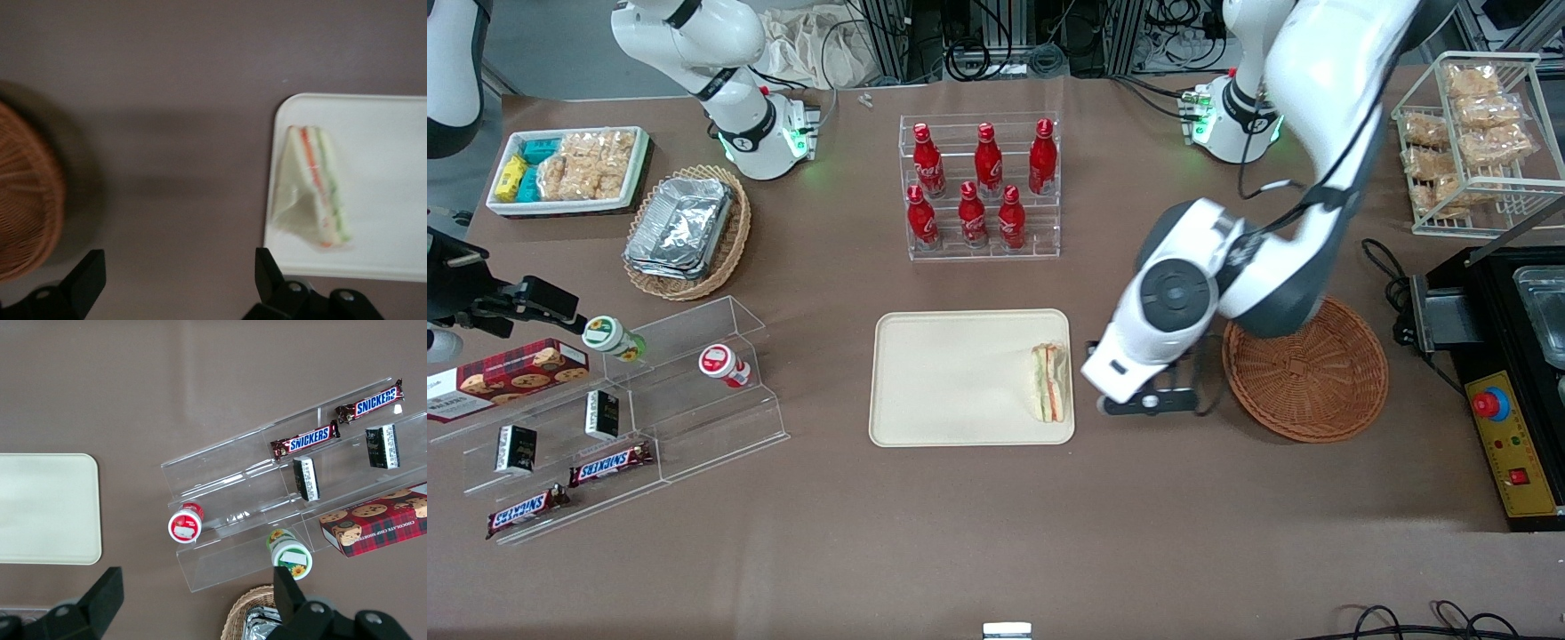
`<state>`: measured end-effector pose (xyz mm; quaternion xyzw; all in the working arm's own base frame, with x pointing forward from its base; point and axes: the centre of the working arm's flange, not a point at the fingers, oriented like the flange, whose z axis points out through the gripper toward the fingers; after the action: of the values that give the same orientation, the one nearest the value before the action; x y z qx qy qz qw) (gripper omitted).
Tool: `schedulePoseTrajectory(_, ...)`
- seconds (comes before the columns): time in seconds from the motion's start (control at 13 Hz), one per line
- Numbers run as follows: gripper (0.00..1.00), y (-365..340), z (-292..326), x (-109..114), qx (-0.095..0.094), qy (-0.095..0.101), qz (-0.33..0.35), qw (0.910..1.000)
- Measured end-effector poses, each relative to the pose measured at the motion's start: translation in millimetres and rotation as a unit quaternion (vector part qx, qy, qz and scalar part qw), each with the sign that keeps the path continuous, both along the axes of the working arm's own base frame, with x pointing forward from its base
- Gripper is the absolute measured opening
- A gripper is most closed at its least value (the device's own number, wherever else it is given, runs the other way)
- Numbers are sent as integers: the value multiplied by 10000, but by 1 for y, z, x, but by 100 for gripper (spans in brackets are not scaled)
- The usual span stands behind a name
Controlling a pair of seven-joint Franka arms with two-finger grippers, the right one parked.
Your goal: Place sandwich from basket to tray
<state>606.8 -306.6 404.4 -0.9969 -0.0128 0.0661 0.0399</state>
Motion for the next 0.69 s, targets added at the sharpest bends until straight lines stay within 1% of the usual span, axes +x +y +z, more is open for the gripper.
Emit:
schedulePoseTrajectory(0.15, 100, 43, 29, 2, 152, 171, -103, 9997)
schedulePoseTrajectory(0.31, 100, 86, 58, 5, 212, 241, -220, 9992)
schedulePoseTrajectory(0.38, 100, 108, 74, 5, 222, 239, -279, 9991)
schedulePoseTrajectory(0.69, 100, 189, 132, 1, 221, 116, -487, 9985)
